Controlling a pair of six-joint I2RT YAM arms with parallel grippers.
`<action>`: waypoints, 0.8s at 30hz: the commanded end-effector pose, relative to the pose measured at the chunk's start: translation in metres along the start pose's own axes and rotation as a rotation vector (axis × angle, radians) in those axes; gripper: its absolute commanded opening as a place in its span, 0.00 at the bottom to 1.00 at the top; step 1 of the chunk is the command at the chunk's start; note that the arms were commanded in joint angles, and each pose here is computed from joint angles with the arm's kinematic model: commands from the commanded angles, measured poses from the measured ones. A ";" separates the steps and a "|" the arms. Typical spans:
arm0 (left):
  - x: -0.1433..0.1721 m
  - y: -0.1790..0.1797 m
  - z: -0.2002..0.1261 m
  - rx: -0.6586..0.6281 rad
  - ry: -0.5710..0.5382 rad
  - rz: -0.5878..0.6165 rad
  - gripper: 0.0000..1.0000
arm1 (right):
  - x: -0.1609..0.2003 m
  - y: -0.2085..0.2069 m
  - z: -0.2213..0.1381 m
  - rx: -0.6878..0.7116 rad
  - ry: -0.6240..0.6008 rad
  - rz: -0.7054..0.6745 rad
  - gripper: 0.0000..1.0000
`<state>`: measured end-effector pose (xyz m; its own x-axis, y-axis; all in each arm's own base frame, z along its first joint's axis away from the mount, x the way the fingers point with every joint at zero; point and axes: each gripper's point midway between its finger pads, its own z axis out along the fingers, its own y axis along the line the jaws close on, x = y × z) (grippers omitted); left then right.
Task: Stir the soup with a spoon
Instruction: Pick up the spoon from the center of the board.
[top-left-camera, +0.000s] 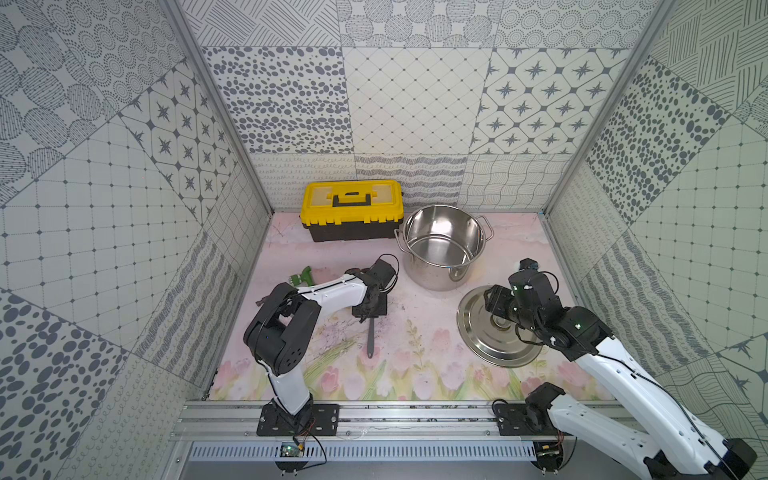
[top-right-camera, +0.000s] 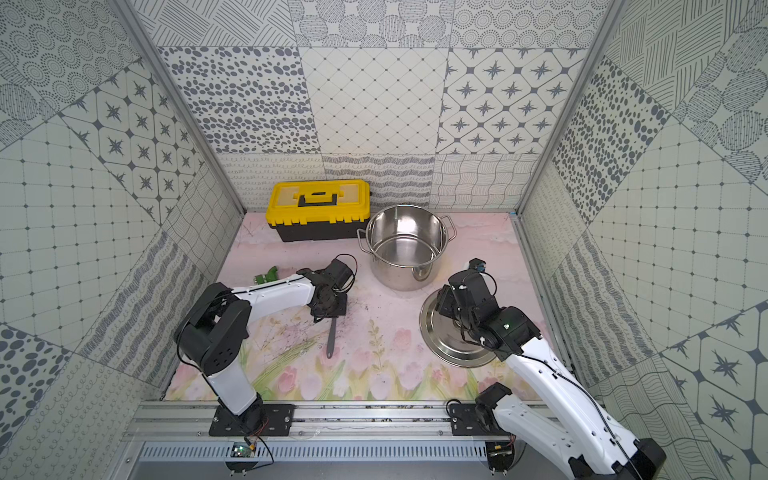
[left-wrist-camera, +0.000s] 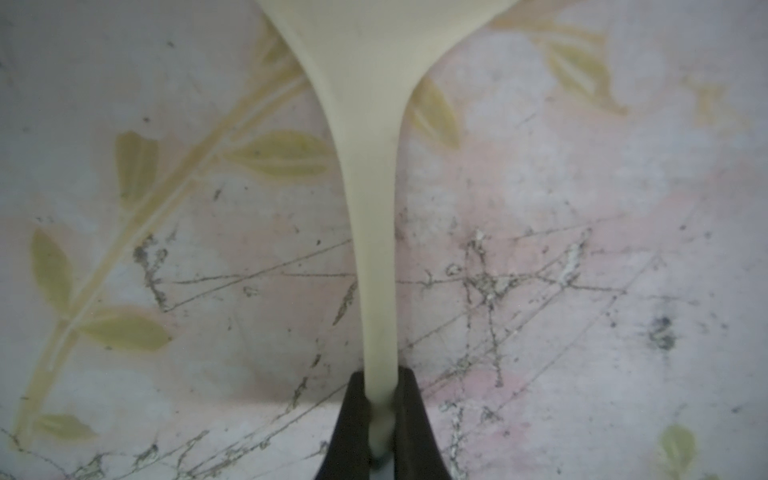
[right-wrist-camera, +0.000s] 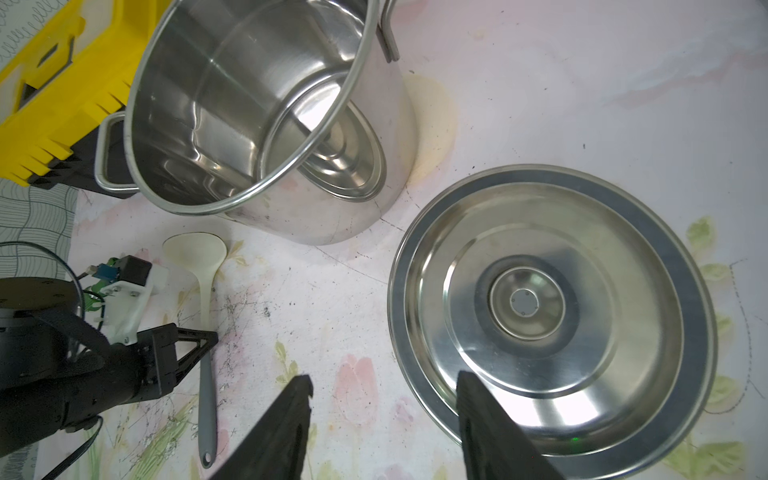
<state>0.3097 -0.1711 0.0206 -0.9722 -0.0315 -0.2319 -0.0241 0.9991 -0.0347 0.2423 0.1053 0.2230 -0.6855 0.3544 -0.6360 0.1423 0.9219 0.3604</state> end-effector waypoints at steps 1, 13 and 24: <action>0.015 0.003 -0.004 0.025 0.049 -0.034 0.00 | -0.018 0.017 -0.011 -0.038 -0.053 -0.031 0.61; 0.012 0.022 -0.122 0.147 -0.160 -0.175 0.00 | -0.018 0.105 -0.024 -0.253 -0.024 -0.233 0.62; -0.026 0.001 -0.263 0.613 -0.315 -0.528 0.00 | 0.026 0.208 -0.039 -0.708 0.120 -0.253 0.79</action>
<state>0.2822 -0.1519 0.2370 -0.7953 -0.4038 -0.4522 -0.1459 0.8514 -0.5037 0.2321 0.2698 0.2810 -0.7311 0.0536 -0.6802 -0.4023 0.7713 0.4932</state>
